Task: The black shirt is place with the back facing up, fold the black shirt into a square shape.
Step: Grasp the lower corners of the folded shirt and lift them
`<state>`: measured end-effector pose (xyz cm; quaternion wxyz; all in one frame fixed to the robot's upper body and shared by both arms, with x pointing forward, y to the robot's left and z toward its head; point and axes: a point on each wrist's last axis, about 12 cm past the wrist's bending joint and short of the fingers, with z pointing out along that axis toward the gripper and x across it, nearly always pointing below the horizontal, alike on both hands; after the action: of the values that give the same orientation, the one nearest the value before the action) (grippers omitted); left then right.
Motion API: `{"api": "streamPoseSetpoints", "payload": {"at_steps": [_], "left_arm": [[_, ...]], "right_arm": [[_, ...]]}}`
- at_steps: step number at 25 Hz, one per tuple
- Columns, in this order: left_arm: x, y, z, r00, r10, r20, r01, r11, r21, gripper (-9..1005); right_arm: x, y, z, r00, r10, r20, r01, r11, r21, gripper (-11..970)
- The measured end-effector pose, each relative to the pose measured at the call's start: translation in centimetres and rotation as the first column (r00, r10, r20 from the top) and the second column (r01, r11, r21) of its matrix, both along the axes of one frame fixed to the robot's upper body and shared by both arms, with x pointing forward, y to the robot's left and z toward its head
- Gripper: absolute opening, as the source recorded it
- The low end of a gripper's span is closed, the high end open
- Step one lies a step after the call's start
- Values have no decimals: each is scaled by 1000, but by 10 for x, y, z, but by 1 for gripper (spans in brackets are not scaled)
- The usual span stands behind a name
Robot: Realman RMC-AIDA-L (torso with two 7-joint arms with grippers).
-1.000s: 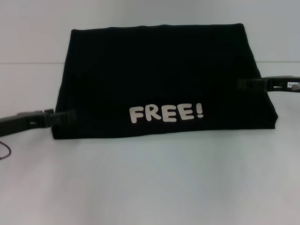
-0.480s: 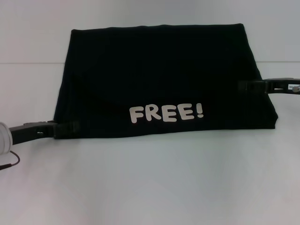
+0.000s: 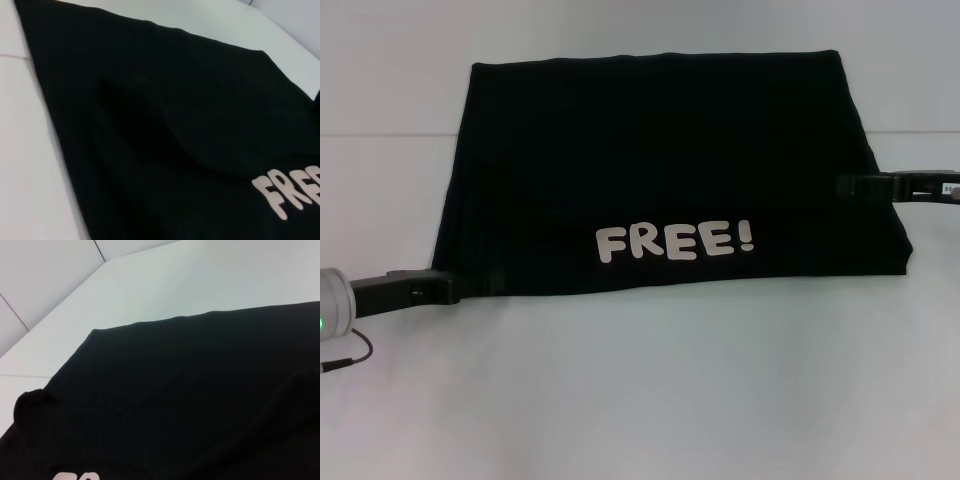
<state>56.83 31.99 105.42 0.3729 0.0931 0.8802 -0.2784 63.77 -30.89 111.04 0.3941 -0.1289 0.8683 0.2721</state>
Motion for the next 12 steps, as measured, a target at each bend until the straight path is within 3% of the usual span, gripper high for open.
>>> {"api": "streamPoseSetpoints", "payload": {"at_steps": [2, 12], "left_arm": [[0, 3, -1, 1000, 9, 1, -9, 1000, 17, 844], [1, 6, -5, 1000, 19, -13, -18, 997, 69, 621]], "right_arm": [[0, 0, 0, 1000, -2, 1, 2, 1000, 2, 638], [0, 0, 0, 1000, -4, 2, 4, 1000, 3, 628]]}}
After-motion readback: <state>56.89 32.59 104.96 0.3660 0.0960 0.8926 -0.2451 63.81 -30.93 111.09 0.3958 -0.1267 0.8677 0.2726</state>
